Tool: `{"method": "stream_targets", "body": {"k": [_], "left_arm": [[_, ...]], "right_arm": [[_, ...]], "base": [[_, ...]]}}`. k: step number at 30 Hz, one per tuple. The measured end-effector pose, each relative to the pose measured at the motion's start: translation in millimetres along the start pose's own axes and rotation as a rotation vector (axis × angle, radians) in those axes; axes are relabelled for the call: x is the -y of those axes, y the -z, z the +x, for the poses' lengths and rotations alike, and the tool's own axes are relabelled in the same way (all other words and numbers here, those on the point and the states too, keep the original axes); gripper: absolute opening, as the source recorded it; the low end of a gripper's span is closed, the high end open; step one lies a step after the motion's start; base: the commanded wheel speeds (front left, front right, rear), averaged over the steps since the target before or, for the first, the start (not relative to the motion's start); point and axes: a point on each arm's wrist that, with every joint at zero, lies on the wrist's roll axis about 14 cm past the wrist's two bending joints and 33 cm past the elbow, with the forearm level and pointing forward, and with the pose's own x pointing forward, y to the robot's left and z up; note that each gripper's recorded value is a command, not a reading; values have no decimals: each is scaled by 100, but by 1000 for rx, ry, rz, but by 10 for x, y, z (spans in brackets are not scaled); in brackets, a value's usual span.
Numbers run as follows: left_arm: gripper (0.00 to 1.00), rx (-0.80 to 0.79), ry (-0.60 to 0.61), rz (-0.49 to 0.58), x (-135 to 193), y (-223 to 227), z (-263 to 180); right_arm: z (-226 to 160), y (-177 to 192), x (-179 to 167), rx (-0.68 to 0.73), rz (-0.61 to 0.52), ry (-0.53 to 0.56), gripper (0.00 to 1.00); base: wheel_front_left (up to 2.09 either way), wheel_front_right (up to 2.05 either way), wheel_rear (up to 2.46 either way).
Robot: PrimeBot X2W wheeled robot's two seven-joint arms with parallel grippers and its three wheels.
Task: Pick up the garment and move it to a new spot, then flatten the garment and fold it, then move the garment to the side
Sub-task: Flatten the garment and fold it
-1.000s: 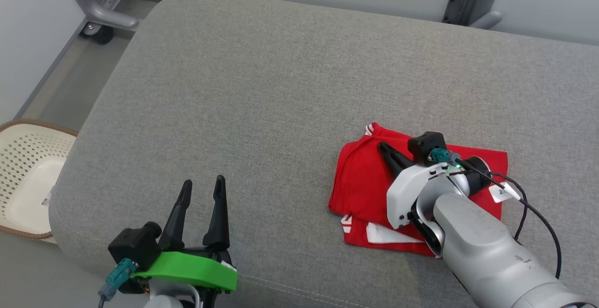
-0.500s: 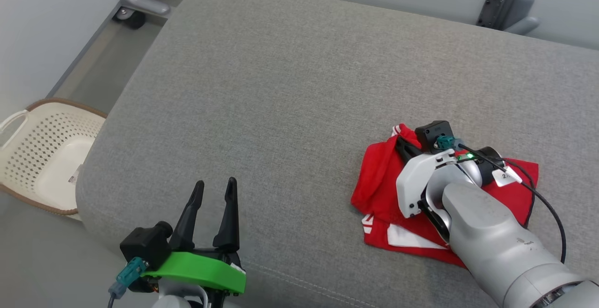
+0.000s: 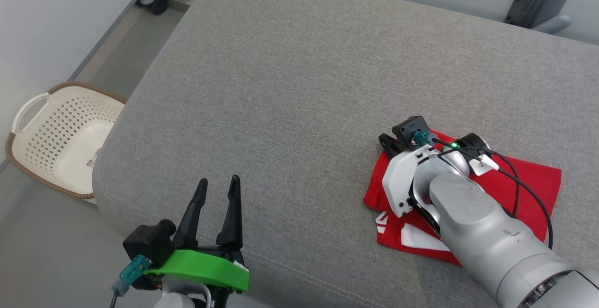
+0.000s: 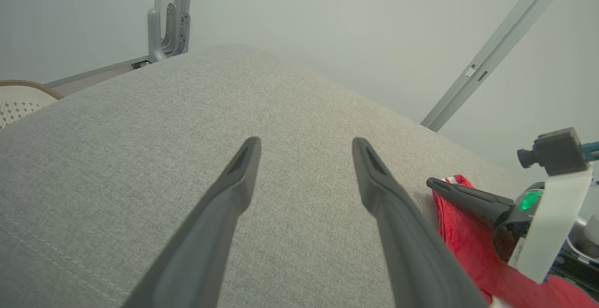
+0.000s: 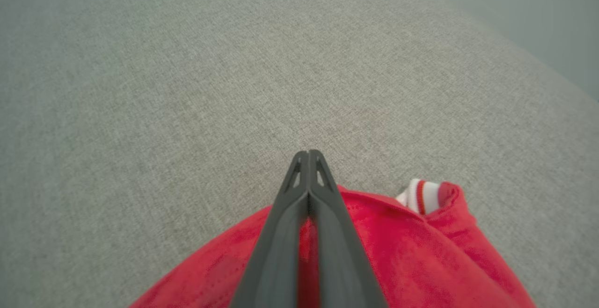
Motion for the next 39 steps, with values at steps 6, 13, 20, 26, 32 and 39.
{"method": "stream_targets", "body": {"k": [6, 13, 20, 26, 32, 39], "left_arm": [[100, -5, 1, -3, 6, 18, 25], [100, -1, 28, -7, 80, 16, 80], [100, -5, 91, -9, 261, 37, 142], [100, -25, 160, -1, 453, 95, 201], [100, -44, 230, 14, 656, 163, 263], [100, -68, 278, 15, 815, 250, 292]], "right_arm": [[-12, -4, -83, 7, 20, -22, 0], [-98, -275, 98, 117, 67, 30, 0], [-370, -593, 571, 252, 112, 153, 0], [-819, -489, 943, 327, 156, 300, 13], [-1345, -268, 1146, 372, 182, 458, 93], [-1813, -76, 1166, 398, 204, 582, 100]], "base": [[0, 0, 0], [0, 0, 0], [0, 0, 0], [0, 0, 0], [0, 0, 0], [0, 0, 0]]}}
